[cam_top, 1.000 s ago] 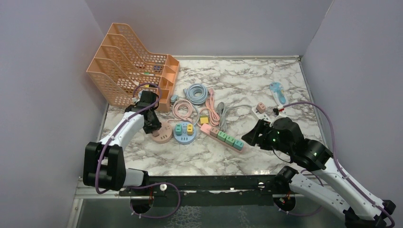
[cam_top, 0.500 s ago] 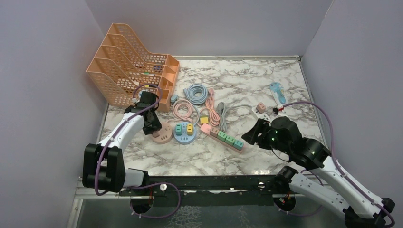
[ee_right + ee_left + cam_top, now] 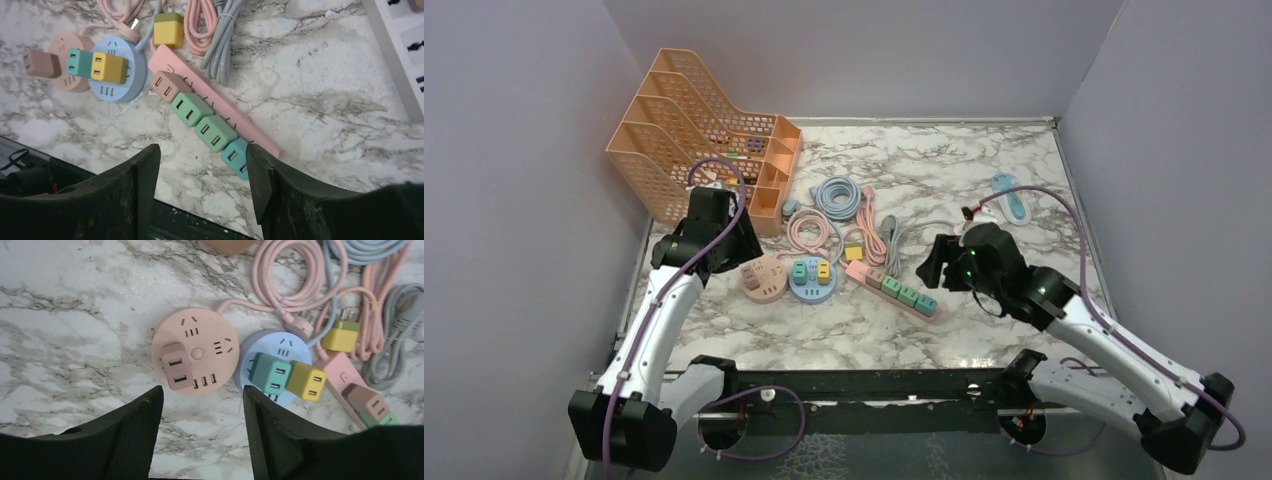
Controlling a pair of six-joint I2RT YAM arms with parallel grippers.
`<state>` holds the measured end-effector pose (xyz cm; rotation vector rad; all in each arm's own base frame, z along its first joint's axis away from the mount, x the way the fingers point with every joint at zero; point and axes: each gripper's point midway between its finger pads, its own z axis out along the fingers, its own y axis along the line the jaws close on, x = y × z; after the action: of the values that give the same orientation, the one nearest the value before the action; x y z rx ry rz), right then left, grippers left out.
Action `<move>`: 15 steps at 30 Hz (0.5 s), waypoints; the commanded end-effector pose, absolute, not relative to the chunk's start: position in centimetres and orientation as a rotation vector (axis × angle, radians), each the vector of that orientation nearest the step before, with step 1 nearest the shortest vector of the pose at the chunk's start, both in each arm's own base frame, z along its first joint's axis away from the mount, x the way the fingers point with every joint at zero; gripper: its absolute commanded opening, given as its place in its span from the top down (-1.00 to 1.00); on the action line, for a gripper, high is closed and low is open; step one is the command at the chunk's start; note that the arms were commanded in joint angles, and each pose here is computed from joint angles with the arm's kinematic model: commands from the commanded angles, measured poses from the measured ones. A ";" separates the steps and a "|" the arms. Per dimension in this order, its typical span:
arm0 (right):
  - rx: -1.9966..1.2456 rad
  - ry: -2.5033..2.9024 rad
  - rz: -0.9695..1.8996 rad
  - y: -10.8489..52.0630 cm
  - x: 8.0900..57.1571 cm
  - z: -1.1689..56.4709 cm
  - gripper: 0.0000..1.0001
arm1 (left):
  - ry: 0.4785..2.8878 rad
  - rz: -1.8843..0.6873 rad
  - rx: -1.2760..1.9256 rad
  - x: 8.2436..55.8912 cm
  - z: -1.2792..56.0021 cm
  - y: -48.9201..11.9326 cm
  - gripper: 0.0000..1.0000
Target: Insert the plug
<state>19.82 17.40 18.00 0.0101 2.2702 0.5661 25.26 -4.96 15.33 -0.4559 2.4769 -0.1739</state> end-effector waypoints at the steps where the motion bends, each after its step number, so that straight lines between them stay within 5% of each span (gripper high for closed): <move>1: -0.165 2.219 0.549 20.7 23.1 19.5 -0.26 | 2.367 -0.375 -0.236 24.8 18.8 -7.4 -0.24; 15: -0.272 2.385 0.536 29.7 29.9 13.9 -0.26 | 2.215 -0.582 -0.165 24.4 22.9 -9.8 -0.42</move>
<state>28.34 26.78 14.80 -0.2221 2.3920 0.4923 24.27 -9.15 21.66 -0.1768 2.2625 -0.5221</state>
